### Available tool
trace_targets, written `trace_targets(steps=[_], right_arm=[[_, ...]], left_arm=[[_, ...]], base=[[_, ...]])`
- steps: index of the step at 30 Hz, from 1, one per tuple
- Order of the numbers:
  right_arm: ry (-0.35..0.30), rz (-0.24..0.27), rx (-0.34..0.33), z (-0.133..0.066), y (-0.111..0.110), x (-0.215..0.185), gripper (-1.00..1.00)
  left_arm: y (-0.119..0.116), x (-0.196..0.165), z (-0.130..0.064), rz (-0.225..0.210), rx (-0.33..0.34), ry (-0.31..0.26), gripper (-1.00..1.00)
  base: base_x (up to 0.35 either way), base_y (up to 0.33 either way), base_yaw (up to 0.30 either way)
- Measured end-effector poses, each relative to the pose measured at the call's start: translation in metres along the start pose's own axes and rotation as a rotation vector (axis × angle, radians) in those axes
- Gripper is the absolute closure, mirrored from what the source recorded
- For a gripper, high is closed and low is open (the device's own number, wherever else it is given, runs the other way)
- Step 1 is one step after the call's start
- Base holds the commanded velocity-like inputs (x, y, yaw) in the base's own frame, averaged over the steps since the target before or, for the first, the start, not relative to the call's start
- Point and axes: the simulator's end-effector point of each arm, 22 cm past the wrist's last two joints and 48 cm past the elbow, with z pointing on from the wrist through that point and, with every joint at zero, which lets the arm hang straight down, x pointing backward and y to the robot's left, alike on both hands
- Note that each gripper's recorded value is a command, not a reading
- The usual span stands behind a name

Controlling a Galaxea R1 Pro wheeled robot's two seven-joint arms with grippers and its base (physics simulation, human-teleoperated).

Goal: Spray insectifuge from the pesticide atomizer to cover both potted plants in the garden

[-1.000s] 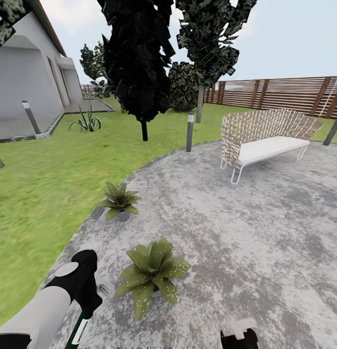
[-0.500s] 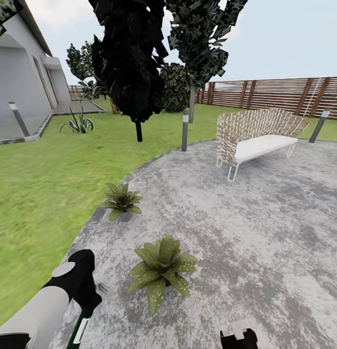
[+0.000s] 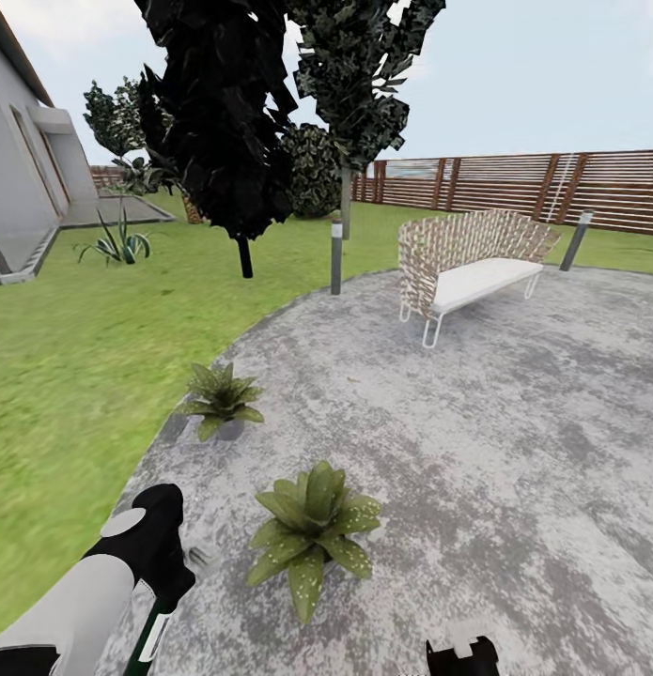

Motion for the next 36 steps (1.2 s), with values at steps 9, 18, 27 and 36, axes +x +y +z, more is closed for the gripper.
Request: trace_targets(steps=[9, 18, 27, 36], right_arm=[[-0.007, 0.000, 0.002, -0.001, -0.001, -0.003, -1.00], [-0.012, 0.001, 0.002, -0.001, -0.001, -0.006, -1.00], [-0.009, -0.001, 0.003, -0.001, -0.003, -0.005, -1.00], [-0.009, -0.001, 0.003, -0.001, -0.003, -0.005, -1.00]], left_arm=[[-0.017, -0.019, -0.028, 0.040, 0.087, -0.049, 1.00], [0.011, -0.045, -0.092, 0.150, -0.063, -0.039, 1.00], [0.015, -0.056, -0.108, 0.167, -0.105, -0.053, 1.00], [0.014, -0.054, -0.104, 0.163, -0.101, -0.045, 1.00]], base=[[0.000, 0.000, -0.260], [0.000, 0.000, -0.183], [-0.062, 0.177, -0.045], [-0.178, 0.282, -0.253]])
